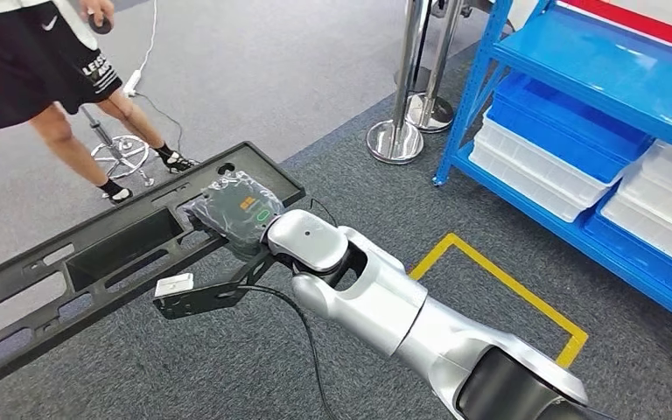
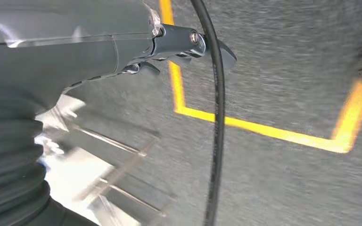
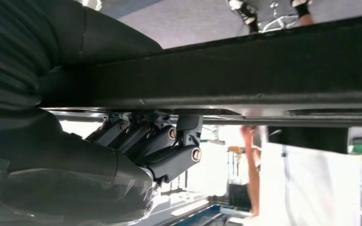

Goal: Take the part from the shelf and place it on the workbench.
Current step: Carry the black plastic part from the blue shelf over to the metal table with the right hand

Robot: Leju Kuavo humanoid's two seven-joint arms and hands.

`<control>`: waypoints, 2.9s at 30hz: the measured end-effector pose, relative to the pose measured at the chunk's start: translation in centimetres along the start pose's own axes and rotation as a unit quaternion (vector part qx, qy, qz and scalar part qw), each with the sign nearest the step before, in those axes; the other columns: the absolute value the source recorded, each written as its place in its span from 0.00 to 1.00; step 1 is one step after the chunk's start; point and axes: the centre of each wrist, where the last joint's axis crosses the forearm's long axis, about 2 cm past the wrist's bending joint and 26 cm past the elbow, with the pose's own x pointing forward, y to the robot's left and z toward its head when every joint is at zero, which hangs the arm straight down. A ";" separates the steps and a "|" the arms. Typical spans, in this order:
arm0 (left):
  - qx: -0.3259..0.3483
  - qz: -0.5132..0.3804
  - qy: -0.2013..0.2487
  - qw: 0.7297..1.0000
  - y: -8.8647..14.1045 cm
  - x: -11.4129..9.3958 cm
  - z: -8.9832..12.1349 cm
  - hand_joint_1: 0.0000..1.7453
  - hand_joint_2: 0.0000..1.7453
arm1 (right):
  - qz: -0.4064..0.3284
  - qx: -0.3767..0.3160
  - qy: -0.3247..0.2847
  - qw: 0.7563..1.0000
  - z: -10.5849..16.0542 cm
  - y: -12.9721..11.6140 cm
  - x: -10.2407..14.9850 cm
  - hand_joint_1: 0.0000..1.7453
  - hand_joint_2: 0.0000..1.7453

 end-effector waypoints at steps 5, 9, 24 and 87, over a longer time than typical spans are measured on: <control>-0.003 0.023 -0.007 1.000 -0.6 -1.0 0.0 0.00 1.00 | 0.001 -0.002 0.004 1.000 0.1 -0.1 -0.2 0.96 1.00; 0.001 0.030 -0.013 0.999 -0.5 -0.9 0.1 0.00 1.00 | 0.002 0.002 0.010 1.000 0.5 0.2 -0.7 0.96 1.00; 0.006 0.171 -0.041 0.984 -5.2 -7.1 0.5 0.00 1.00 | 0.029 -0.024 0.112 0.993 7.4 0.3 -8.4 0.96 1.00; 0.018 0.262 -0.073 0.962 -7.2 -7.1 -0.4 0.00 1.00 | 0.066 -0.023 0.165 0.984 11.2 -4.8 -14.5 0.96 1.00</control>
